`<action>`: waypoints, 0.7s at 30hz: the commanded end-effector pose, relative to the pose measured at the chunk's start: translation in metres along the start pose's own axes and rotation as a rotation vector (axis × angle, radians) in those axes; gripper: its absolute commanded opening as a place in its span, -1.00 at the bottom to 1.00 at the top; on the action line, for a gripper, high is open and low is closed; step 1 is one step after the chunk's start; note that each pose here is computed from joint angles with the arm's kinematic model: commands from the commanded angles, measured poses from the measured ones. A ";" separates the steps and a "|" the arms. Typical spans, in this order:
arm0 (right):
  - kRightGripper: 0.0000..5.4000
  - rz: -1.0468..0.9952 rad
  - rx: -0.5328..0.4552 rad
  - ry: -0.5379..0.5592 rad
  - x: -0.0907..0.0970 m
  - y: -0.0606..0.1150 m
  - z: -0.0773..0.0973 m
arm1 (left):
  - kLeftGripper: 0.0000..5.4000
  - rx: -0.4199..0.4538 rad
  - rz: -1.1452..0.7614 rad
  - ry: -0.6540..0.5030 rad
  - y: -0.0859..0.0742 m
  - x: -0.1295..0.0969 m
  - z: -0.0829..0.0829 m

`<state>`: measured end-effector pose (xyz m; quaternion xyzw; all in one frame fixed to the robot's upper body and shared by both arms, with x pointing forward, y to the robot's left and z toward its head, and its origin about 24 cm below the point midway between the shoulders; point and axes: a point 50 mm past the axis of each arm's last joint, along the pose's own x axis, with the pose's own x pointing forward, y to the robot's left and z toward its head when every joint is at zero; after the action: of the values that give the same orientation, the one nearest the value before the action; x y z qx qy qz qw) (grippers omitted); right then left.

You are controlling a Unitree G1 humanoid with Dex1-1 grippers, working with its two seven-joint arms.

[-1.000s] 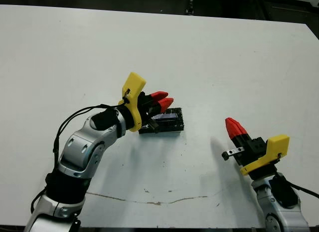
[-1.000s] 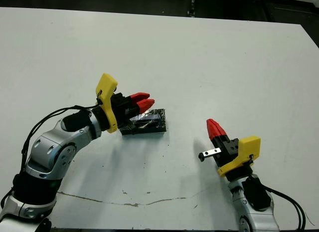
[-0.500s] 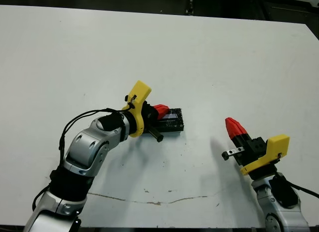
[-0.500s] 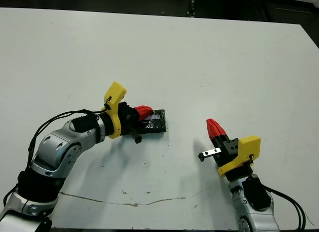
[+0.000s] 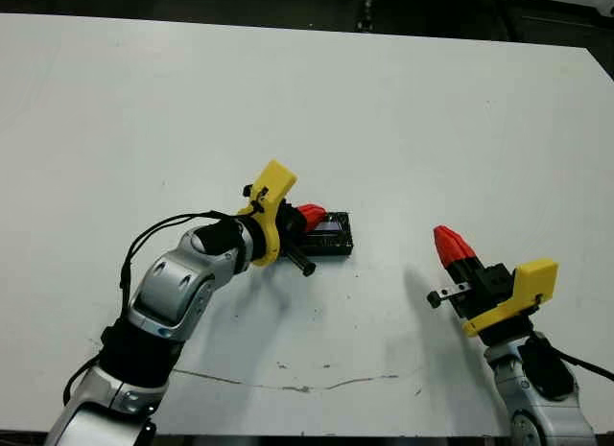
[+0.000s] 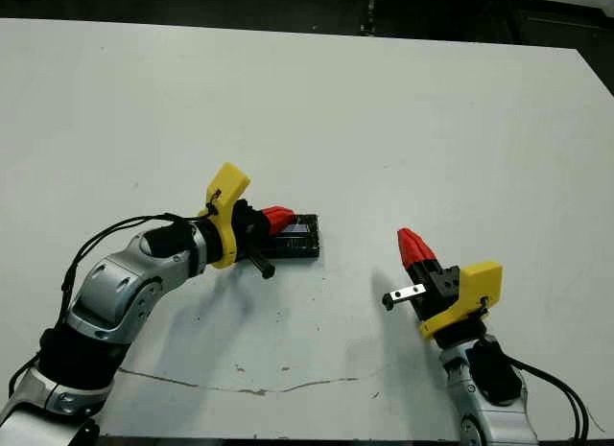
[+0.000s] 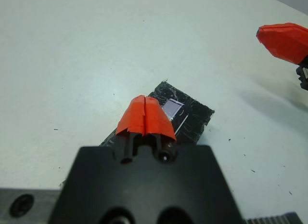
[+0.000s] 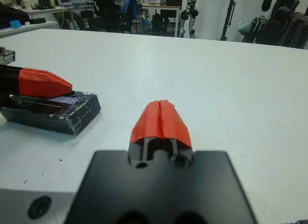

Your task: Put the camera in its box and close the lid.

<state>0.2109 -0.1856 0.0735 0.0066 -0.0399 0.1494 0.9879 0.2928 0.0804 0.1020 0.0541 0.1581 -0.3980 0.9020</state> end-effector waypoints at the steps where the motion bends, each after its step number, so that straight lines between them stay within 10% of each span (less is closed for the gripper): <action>1: -1.00 -0.011 -0.019 0.015 -0.002 -0.002 -0.001 | -0.99 -0.070 0.006 0.134 0.000 0.002 -0.034; 8: -1.00 -0.010 -0.009 0.017 -0.003 -0.003 -0.001 | -0.99 -0.099 0.034 0.092 0.004 -0.010 -0.030; 21: -1.00 -0.050 -0.030 -0.035 0.000 -0.008 0.009 | -0.99 -0.044 0.204 -0.331 0.032 -0.077 0.019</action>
<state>0.2124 -0.1886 0.0781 0.0019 -0.0499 0.1371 0.9893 0.2761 0.1431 0.1458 -0.0176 0.0185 -0.3180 0.9477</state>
